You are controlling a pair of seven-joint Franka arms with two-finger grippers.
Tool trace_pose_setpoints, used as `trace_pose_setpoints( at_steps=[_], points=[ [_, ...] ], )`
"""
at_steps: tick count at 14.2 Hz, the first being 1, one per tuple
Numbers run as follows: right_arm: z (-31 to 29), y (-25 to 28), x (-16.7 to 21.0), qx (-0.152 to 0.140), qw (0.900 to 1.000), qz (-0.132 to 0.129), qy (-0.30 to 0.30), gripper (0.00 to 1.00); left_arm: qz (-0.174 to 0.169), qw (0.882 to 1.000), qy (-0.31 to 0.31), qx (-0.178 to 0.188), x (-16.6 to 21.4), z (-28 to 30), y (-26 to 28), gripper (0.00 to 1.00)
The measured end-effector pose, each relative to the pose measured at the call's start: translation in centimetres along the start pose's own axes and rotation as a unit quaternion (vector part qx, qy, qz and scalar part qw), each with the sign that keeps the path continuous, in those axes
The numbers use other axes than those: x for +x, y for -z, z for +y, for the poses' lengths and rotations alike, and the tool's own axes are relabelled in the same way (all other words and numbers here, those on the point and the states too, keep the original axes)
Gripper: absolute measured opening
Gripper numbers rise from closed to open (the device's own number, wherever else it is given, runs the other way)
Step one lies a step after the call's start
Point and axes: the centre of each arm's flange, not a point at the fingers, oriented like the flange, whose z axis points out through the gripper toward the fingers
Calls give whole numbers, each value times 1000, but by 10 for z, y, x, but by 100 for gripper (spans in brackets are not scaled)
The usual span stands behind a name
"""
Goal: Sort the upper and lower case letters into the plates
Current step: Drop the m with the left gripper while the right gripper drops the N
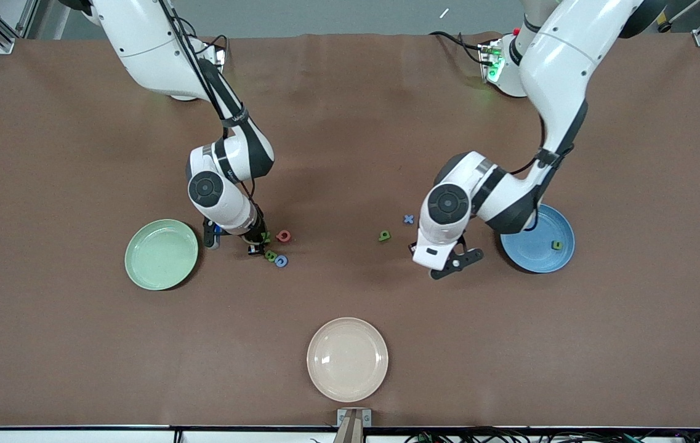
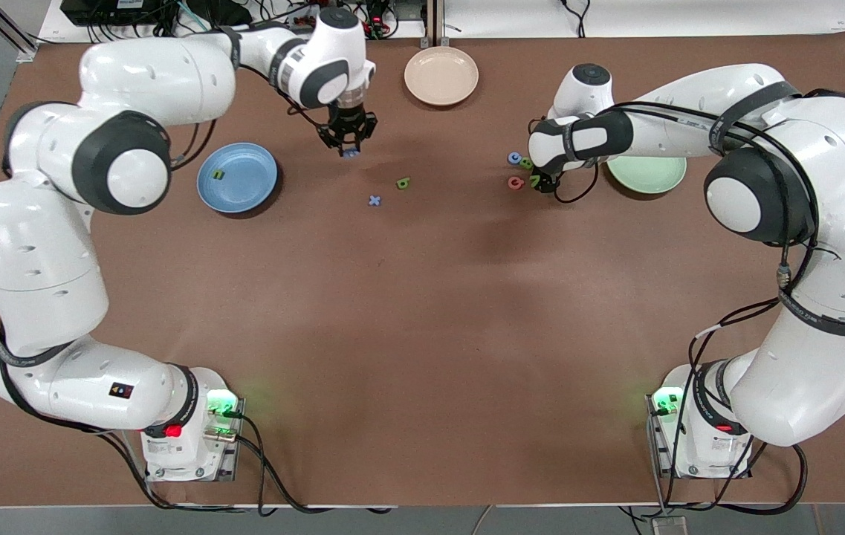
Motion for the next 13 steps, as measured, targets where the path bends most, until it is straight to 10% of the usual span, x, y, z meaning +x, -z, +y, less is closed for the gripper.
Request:
trace_pose_setpoints(
  at_steps=[5,13],
  points=[
    [-30,41,15,-39,997,-3,63,33,-34,997,-75,-2,33,-96,5,40],
    [-42,87,169,-64,982,37,171,33,-25,988,-153,0,66,-218,-33,40]
  ],
)
